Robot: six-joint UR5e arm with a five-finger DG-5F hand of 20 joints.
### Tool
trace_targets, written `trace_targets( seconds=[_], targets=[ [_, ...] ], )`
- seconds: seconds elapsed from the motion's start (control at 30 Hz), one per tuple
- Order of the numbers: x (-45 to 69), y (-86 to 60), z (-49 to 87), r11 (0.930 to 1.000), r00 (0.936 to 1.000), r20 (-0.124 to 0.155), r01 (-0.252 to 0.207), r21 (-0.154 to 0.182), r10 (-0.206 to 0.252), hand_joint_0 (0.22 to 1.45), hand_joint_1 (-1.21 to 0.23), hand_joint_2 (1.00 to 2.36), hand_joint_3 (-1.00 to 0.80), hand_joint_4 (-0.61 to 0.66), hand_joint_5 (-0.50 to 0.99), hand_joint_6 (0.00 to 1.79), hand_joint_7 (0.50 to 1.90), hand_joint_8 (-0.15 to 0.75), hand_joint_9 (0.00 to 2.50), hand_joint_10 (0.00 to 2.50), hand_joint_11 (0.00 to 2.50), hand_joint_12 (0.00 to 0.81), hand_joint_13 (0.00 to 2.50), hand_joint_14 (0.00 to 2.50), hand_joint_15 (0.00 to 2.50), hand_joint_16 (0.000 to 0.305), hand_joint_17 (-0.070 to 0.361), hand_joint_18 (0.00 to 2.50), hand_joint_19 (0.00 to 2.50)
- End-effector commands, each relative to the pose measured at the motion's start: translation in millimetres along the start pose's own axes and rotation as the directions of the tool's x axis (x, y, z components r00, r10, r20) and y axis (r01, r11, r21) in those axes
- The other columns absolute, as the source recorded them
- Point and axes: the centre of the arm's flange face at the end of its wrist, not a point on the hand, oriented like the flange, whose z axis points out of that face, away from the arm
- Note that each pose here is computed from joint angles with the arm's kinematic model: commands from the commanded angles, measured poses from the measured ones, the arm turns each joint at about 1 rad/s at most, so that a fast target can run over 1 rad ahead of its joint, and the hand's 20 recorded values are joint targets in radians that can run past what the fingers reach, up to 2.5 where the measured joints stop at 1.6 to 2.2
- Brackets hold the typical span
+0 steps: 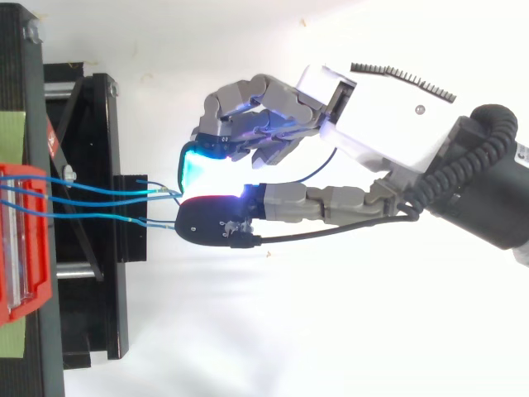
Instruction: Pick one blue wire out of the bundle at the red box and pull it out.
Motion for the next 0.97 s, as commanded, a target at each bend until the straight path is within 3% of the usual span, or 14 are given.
trace_targets(
  seconds=[0.0, 0.93],
  targets=[
    [0.2, -0.6, 0.0, 1.0, 1.0, 0.0, 0.0, 0.0, 0.0, 0.58, -0.82, 1.01, 0.02, 0.04, -0.09, 0.89, 1.17, 0.322, 0.67, 0.0, 0.09, 0.467, 0.77, 0.01, 0.3, 0.061, 0.136, 0.82, 0.39],
    [0.1, -1.4, -0.3, 1.0, 1.0, -0.001, 0.002, 0.002, -0.002, 0.58, -0.82, 1.01, 0.02, 0.04, -0.09, 0.89, 1.17, 0.325, 0.67, 0.0, 0.08, 0.469, 0.78, 0.01, 0.31, 0.061, 0.137, 0.83, 0.4]
  ],
)
